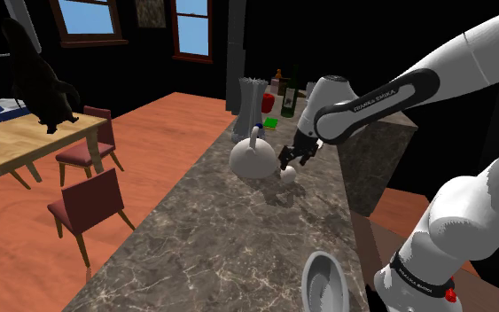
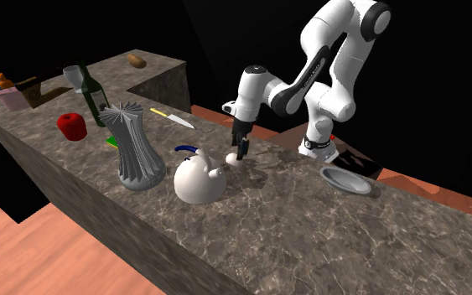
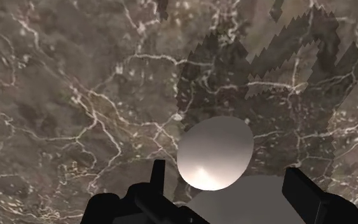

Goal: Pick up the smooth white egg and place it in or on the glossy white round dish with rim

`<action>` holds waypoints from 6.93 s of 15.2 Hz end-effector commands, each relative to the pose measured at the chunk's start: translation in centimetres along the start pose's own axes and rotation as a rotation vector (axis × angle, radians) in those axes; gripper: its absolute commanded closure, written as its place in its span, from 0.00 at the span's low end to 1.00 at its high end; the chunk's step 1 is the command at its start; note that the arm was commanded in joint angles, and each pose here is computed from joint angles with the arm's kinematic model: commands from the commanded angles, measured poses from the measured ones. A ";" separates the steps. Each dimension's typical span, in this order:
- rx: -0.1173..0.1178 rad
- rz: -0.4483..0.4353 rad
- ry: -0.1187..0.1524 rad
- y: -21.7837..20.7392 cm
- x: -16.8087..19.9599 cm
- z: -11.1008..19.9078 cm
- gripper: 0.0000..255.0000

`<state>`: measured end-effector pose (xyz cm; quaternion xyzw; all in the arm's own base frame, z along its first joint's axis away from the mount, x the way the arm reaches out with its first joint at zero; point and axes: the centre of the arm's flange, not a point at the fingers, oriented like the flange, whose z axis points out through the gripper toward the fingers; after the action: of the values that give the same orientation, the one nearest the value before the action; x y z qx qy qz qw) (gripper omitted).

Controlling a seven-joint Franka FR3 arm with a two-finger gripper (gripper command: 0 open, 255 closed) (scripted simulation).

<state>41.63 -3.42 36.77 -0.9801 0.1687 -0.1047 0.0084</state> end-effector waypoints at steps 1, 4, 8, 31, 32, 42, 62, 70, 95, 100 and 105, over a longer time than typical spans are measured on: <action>0.002 0.007 0.003 0.0 0.0 1.5 0.00; 0.002 0.007 0.003 0.0 0.0 3.1 0.00; 0.001 0.007 0.003 0.0 0.0 4.5 0.00; 0.002 0.007 0.003 -0.2 0.8 0.9 1.00; 0.002 0.007 0.003 -0.2 0.9 0.3 1.00; 0.002 0.007 0.003 -0.5 1.9 -4.8 1.00; 0.002 0.007 0.003 -9.2 -13.6 -10.4 1.00; 0.002 0.007 0.003 -14.1 -22.8 -12.1 1.00; 0.002 0.007 0.003 -20.2 -36.5 -7.3 1.00; 0.002 0.007 0.003 -20.2 -36.5 -7.3 1.00; 0.002 0.007 0.003 -20.2 -36.5 -7.3 0.00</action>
<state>13.13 27.94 37.56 -0.9793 0.1721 -0.1061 0.0093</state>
